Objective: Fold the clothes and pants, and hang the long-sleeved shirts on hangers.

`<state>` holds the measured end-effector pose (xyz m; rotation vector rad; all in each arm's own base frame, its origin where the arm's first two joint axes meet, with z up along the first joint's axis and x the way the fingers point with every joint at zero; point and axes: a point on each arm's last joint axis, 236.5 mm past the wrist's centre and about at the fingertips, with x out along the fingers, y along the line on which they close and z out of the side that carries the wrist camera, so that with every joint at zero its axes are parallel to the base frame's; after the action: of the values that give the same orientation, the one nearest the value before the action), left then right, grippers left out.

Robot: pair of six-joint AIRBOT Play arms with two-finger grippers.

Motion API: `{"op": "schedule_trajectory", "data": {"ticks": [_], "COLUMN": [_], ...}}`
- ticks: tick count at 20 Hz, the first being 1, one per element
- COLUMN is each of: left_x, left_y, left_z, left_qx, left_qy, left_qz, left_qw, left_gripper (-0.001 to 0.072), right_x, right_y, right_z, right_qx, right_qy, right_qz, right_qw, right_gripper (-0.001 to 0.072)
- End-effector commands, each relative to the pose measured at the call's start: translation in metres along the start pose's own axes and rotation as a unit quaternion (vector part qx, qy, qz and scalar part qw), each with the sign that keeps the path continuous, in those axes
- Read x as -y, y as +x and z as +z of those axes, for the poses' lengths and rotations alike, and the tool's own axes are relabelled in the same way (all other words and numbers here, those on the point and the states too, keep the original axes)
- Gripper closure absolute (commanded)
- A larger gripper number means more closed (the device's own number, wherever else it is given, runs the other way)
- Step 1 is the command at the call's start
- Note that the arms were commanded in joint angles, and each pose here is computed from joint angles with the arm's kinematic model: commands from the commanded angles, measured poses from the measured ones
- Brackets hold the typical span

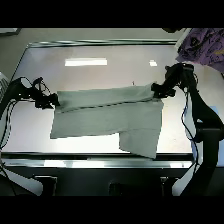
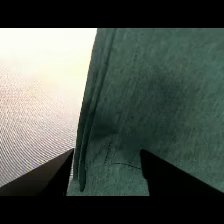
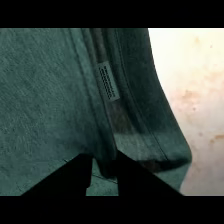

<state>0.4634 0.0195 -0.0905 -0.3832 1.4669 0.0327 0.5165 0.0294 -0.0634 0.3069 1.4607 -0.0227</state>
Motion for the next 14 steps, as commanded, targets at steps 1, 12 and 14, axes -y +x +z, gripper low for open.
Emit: {"op": "schedule_trajectory", "data": {"ticks": [1,12,14], "left_x": [-0.006,-0.127,-0.127], "left_y": [-0.008,-0.112,-0.099], "left_z": [0.007,-0.075,-0.102], "left_qx": [0.012,0.077,0.070], "left_qy": [-0.029,-0.201,-0.222], "left_qz": [-0.003,0.000,-0.010], "left_qw": [1.000,0.977,0.973], "left_gripper": [0.0155,0.0157,0.0157], "right_x": [-0.003,0.090,0.083], "right_y": [0.001,-0.077,-0.054], "right_z": [-0.016,-0.138,-0.193], "right_qx": [-0.036,-0.043,-0.080], "right_qy": [-0.011,0.098,0.115], "right_qz": [0.006,0.168,0.182], "right_qw": [0.999,0.980,0.973], "right_gripper": [0.0329,0.0284,0.0284]}}
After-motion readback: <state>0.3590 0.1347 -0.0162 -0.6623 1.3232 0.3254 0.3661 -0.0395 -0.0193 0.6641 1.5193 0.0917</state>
